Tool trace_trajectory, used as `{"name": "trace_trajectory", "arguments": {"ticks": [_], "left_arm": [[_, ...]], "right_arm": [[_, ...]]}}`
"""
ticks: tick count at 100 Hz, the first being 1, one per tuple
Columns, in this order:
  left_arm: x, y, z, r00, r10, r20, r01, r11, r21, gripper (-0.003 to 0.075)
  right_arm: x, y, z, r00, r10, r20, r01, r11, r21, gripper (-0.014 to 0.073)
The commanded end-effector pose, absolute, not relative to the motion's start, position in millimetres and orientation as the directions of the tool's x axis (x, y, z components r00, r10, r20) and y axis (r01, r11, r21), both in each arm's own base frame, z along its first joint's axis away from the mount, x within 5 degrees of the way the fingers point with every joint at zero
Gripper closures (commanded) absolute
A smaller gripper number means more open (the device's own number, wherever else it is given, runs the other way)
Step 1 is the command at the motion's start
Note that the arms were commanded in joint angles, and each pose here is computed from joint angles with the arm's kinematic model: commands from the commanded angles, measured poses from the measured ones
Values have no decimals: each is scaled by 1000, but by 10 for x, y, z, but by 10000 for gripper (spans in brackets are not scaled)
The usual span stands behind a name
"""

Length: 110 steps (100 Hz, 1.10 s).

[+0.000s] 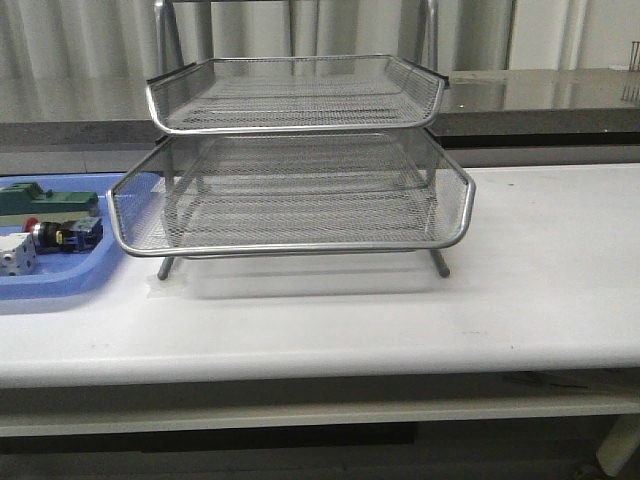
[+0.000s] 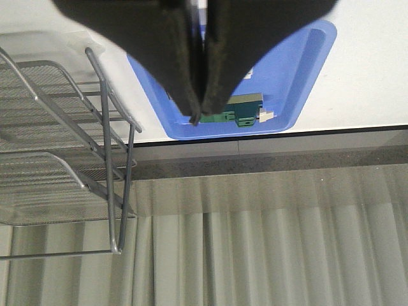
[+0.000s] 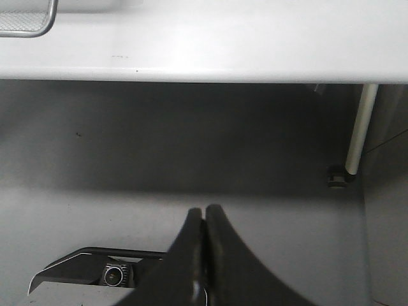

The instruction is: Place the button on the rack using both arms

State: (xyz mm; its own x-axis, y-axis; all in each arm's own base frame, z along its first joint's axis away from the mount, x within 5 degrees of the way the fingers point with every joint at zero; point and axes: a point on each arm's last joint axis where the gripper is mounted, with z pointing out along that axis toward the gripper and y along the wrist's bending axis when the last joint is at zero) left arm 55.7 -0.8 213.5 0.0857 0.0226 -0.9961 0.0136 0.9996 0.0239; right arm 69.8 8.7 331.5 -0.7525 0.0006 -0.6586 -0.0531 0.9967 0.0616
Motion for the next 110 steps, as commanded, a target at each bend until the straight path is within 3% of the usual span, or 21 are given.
{"name": "trace_trajectory", "arguments": {"ticks": [1, 72, 91, 110], "left_arm": [[550, -18, 2039, 141, 8, -990, 25, 1000, 12, 741], [543, -24, 2081, 187, 7, -982, 31, 999, 13, 741], [517, -15, 2228, 194, -28, -981, 29, 999, -23, 741], [529, -5, 2580, 144, -38, -989, 17, 999, -36, 741]], "right_arm": [[720, 80, 3438, -701, 6, -713, -51, 997, 59, 664], [719, 87, 3437, -702, 9, -712, -54, 996, 66, 664], [719, 87, 3437, -702, 9, -712, -54, 996, 66, 664], [719, 87, 3437, -702, 9, -712, -54, 996, 66, 664]]}}
